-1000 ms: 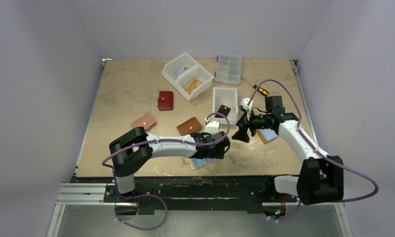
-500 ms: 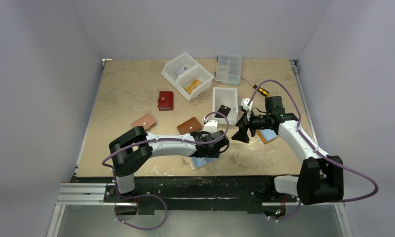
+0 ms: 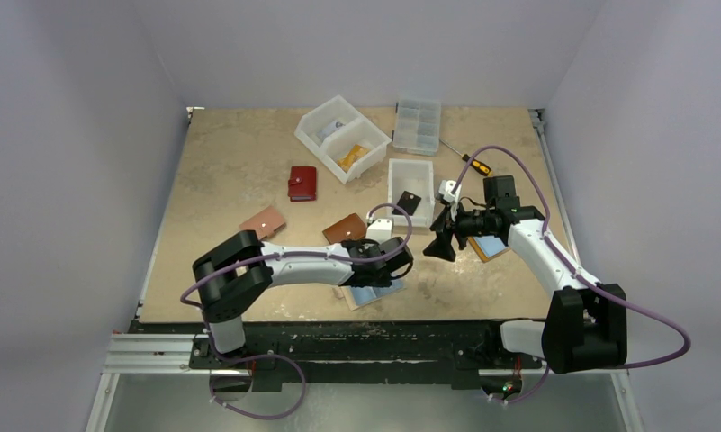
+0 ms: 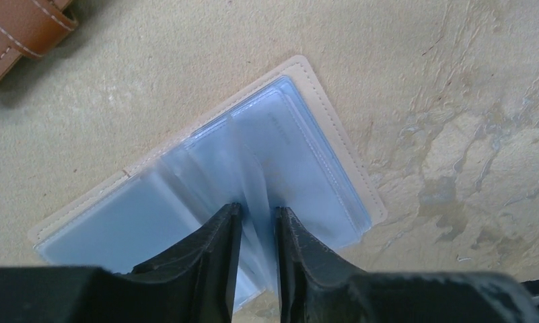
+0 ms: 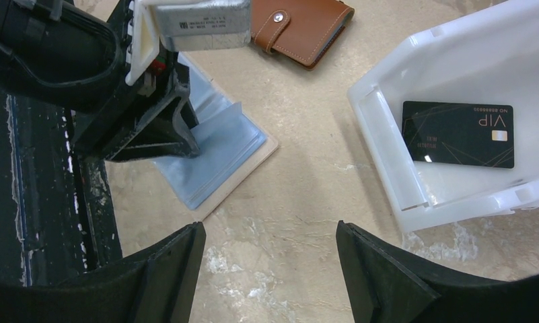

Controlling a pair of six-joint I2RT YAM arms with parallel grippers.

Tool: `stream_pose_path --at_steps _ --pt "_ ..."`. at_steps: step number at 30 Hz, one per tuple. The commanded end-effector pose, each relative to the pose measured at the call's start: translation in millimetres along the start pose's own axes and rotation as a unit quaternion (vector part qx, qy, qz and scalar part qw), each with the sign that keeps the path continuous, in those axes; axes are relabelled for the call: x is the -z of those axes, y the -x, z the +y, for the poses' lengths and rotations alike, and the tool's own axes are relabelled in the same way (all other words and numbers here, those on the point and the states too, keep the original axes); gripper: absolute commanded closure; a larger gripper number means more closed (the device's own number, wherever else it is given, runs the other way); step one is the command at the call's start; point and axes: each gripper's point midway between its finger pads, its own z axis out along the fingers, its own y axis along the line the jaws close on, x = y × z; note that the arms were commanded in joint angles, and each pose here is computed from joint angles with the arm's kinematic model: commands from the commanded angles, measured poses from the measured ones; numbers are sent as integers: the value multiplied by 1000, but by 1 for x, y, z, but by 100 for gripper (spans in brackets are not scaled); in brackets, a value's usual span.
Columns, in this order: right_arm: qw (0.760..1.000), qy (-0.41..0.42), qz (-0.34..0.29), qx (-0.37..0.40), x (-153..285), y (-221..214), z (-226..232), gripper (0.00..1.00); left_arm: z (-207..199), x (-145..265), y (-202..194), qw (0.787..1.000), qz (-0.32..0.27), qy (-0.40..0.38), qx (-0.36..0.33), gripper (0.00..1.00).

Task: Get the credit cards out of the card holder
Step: Remove the credit card from the card holder.

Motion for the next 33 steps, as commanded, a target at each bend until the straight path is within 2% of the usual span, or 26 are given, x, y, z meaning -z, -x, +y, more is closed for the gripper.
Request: stream_pose_path --at_steps 1,4,14,20,23,27,33 --pt "1000 5 -5 18 2 2 3 20 -16 11 -4 998 9 -63 13 79" --pt "1000 14 -8 23 2 3 6 21 -16 15 -1 996 4 -84 20 88" --pt "998 52 -14 35 -5 2 20 23 -2 27 5 986 -2 -144 80 90" --pt "992 89 34 86 -29 -4 41 24 13 36 8 978 -4 -165 124 77" --pt "986 100 69 118 -42 -11 48 26 24 38 7 975 -3 -166 149 74" --pt "977 107 101 154 -61 -21 54 31 48 37 -1 973 3 -142 184 72" --pt "962 109 137 209 -81 -29 61 39 85 40 -14 968 5 -94 232 60"
